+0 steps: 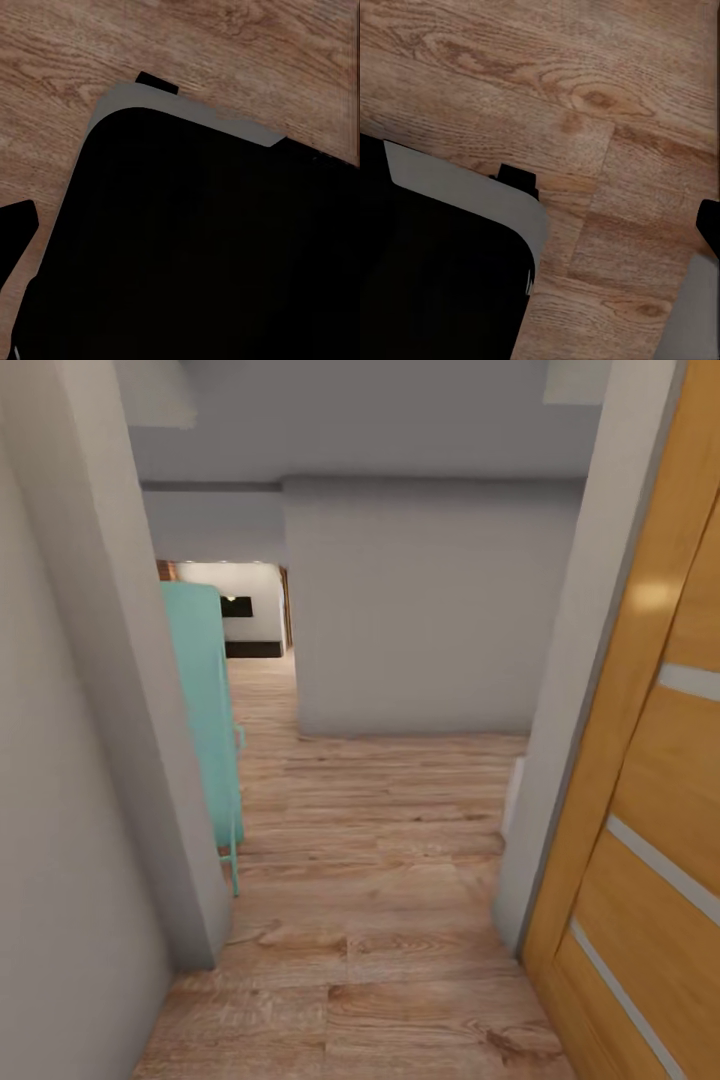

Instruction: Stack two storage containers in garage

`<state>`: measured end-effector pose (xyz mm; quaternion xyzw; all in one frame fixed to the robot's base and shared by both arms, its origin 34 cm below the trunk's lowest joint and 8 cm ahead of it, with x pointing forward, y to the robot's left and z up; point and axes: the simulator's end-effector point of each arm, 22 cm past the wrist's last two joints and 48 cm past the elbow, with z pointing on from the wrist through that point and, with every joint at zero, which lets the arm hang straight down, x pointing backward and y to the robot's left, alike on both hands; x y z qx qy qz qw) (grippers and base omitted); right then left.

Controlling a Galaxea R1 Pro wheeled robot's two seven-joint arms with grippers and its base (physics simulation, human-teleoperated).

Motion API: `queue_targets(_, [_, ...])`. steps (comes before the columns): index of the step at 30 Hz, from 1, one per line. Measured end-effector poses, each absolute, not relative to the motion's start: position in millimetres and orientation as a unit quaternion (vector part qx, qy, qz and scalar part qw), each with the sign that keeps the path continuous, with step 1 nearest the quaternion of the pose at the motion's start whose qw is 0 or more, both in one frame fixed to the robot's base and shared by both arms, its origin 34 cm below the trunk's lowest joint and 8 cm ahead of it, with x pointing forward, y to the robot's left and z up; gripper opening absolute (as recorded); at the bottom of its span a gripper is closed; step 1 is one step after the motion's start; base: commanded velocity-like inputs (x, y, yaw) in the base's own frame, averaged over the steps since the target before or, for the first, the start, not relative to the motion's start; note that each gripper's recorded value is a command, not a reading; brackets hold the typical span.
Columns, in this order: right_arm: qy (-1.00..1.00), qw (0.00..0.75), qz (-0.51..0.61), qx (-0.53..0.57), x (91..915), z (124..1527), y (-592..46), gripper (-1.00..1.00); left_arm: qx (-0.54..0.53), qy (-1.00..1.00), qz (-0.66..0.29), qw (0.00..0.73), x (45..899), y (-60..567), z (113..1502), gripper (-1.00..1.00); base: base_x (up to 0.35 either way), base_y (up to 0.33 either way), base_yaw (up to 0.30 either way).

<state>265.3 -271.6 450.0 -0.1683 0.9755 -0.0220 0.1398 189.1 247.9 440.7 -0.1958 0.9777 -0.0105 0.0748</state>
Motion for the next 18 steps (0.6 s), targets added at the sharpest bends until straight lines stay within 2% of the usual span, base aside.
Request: queue_targets(18, [0.976,0.139,-0.022,-0.168,265.2,449.9,-271.5,1.00,-0.196,0.978,-0.010,0.075,189.1,248.0,440.7,1.00,0.322,0.000,0.000])
